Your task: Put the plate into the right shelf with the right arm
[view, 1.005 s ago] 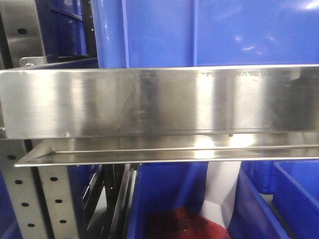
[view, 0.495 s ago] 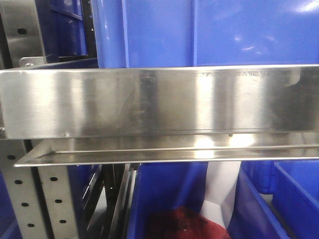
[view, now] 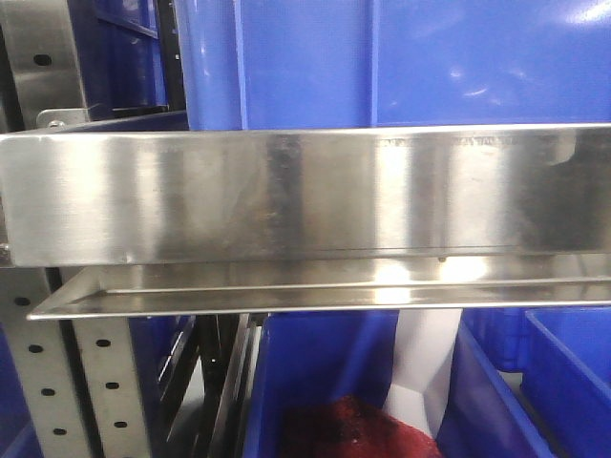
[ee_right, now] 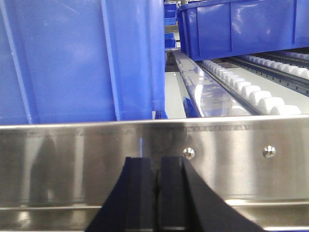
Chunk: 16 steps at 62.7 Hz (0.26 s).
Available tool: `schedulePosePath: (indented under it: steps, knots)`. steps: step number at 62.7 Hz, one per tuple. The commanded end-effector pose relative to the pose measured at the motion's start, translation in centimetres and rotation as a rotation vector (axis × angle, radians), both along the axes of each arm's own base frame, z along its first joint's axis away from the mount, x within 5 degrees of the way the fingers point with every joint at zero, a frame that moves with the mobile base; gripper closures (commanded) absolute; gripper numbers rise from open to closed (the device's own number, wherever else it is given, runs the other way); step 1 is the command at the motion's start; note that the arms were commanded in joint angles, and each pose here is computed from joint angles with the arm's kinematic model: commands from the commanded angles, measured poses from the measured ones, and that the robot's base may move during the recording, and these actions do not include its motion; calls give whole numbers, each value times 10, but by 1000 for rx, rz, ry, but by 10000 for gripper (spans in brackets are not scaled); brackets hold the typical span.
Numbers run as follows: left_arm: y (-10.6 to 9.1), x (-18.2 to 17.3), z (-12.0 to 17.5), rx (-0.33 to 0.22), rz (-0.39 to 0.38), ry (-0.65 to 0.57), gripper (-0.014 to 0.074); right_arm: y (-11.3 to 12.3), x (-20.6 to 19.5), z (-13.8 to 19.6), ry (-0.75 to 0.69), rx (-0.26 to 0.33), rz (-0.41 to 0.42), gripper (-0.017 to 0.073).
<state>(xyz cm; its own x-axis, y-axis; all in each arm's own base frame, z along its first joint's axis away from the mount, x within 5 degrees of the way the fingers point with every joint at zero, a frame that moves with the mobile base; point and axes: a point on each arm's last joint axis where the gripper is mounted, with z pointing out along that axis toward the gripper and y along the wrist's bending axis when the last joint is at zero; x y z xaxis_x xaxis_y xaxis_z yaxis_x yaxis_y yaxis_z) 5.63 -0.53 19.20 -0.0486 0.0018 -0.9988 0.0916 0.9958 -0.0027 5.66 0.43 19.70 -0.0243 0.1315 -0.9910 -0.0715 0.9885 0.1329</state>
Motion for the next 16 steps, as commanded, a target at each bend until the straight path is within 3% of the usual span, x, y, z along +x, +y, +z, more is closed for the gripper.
schedulePosePath:
  steps: [1,16]
  knots:
    - [0,0,5,-15,-2,-82,641,-1,-2,10,-98,-3,-10,503]
    - [0,0,5,-15,-2,-82,641,-1,-2,10,-98,-3,-10,503]
